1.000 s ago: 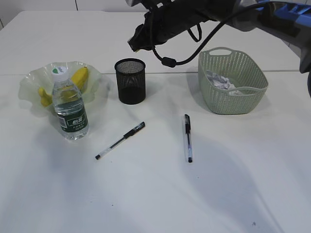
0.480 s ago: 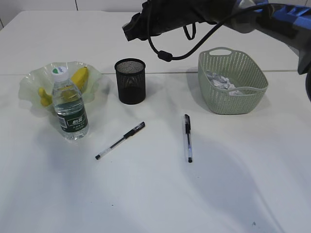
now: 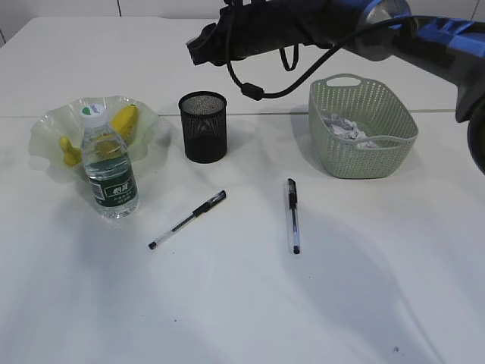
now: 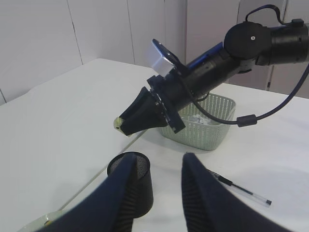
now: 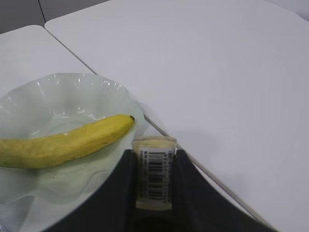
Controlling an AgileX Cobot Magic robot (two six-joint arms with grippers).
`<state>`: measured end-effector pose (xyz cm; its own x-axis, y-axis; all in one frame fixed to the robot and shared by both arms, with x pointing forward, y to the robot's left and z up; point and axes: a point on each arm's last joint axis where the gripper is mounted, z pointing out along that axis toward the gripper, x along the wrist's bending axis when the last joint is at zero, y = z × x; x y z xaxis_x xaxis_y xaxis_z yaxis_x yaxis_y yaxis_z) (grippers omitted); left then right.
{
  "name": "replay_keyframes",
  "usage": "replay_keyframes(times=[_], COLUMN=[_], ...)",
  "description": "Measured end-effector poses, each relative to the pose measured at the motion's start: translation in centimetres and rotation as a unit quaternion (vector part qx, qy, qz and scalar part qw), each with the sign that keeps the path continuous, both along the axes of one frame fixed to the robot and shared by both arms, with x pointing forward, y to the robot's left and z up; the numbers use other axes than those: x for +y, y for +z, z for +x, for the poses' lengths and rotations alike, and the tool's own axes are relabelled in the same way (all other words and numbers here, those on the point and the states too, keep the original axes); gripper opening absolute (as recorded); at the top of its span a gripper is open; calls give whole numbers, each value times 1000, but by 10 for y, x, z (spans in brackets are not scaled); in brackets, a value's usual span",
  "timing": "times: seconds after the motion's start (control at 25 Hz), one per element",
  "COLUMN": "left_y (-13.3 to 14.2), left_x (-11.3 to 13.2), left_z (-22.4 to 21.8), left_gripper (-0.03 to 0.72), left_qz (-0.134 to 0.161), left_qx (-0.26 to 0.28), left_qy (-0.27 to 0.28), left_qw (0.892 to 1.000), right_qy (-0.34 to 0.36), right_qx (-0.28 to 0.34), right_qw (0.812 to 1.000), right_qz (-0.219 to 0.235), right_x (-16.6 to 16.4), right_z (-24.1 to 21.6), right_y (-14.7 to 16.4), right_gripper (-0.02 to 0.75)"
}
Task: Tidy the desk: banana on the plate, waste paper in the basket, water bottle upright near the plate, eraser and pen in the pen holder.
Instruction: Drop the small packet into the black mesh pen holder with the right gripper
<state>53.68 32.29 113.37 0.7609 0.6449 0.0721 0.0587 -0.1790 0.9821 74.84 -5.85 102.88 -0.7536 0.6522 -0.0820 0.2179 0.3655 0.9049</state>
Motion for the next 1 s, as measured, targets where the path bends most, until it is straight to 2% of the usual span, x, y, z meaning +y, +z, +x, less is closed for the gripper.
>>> replay_keyframes(times=[0.64,1.0], left_y=[0,0], left_x=[0,0], left_z=[0,0], left_gripper=[215,215], left_qz=[0,0], left_qx=[0,0], left_qy=[0,0], left_qw=[1000,1000], right_qy=[-8,-9], right_qx=[23,25], right_qw=[1000,1000], right_qz=[6,10], right_x=[-3,-4], right_z=[8,8], right_y=[-24,-24], right_gripper=[135,135])
